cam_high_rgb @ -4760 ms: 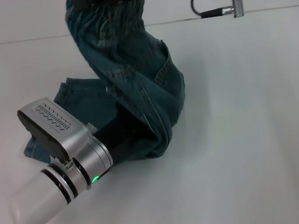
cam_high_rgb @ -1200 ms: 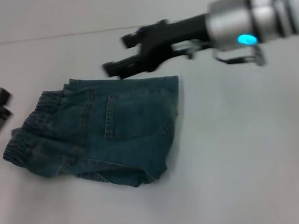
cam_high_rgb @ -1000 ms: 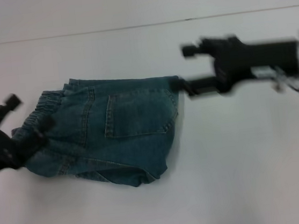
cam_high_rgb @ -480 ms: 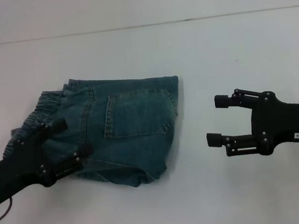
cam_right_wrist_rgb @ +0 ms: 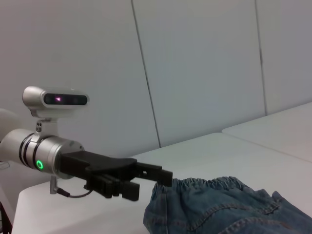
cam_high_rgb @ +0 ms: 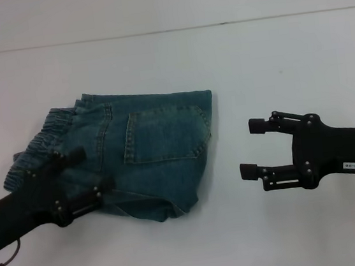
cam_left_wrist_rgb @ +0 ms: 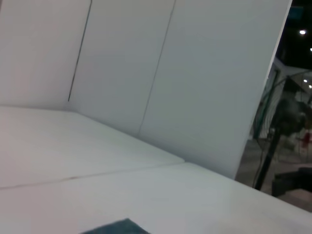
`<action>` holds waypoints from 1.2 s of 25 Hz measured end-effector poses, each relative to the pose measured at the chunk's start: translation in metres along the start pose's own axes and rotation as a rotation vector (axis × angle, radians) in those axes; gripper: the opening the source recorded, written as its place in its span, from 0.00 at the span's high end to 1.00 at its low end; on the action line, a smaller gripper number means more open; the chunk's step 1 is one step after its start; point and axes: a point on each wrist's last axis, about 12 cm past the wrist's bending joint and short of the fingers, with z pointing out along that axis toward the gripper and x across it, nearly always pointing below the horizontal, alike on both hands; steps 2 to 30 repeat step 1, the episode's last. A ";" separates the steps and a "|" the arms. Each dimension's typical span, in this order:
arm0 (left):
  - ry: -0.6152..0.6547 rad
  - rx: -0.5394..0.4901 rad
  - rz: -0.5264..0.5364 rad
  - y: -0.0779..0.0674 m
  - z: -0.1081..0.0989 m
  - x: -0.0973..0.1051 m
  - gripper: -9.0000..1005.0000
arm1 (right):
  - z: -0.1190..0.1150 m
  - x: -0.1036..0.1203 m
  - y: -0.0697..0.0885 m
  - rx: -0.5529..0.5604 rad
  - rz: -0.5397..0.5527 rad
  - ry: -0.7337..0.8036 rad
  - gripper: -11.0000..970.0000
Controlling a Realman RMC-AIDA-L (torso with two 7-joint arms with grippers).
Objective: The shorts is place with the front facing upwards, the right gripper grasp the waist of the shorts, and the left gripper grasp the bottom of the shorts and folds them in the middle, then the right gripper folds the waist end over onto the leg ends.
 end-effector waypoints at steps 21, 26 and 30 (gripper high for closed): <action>0.008 0.004 0.000 0.000 0.001 0.001 0.07 | 0.000 0.000 0.000 0.000 0.000 0.000 0.03; 0.008 0.004 0.000 0.000 0.001 0.001 0.07 | 0.000 0.000 0.000 0.000 0.000 0.000 0.03; 0.008 0.004 0.000 0.000 0.001 0.001 0.07 | 0.000 0.000 0.000 0.000 0.000 0.000 0.03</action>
